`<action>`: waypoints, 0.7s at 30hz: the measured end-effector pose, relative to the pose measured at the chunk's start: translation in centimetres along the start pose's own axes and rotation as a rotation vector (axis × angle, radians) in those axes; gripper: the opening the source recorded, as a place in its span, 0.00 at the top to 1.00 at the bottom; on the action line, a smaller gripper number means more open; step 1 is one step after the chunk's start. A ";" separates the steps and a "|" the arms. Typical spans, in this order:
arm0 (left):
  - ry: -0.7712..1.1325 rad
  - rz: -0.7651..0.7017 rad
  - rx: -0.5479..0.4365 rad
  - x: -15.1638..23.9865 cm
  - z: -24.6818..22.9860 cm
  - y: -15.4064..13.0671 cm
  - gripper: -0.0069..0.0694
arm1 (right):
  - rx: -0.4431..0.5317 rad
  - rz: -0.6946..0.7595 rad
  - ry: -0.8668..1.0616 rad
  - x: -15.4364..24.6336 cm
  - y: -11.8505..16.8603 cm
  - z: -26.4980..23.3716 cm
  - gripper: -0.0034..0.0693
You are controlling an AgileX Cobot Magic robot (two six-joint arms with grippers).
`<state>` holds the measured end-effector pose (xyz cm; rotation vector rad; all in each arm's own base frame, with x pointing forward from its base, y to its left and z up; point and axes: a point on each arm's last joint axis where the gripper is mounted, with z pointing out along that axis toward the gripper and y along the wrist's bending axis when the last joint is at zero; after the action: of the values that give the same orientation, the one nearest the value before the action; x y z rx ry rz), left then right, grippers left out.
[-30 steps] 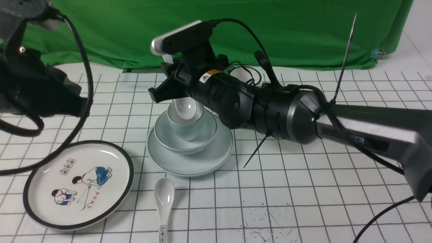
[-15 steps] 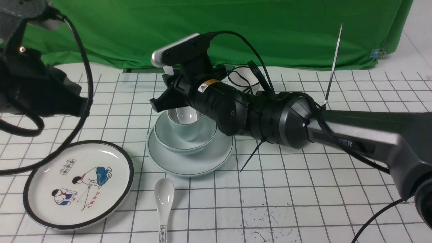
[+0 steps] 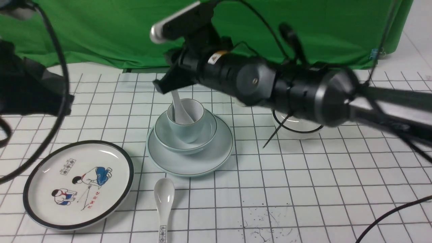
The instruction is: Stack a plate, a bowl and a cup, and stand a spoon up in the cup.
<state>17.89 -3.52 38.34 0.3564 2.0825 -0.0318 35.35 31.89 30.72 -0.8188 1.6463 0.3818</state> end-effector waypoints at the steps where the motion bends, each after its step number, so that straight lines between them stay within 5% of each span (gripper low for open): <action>1: -0.022 -0.001 -0.010 0.4 -1.0 0.0 0.95 | -0.009 -0.006 -0.013 -1.1 -0.2 -1.0 0.93; 8: -0.185 -0.040 -0.042 6.6 -6.0 -0.8 0.95 | -0.038 -0.034 -0.107 -6.7 -1.2 -10.4 0.94; 21: -0.448 -0.048 -0.070 12.3 -9.4 -1.7 0.95 | 0.037 -0.036 -0.190 -1.8 -0.6 -26.6 0.94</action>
<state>3.76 -0.60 32.51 0.2311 1.6441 -0.0616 16.73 14.80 39.14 -0.7597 1.4564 0.3902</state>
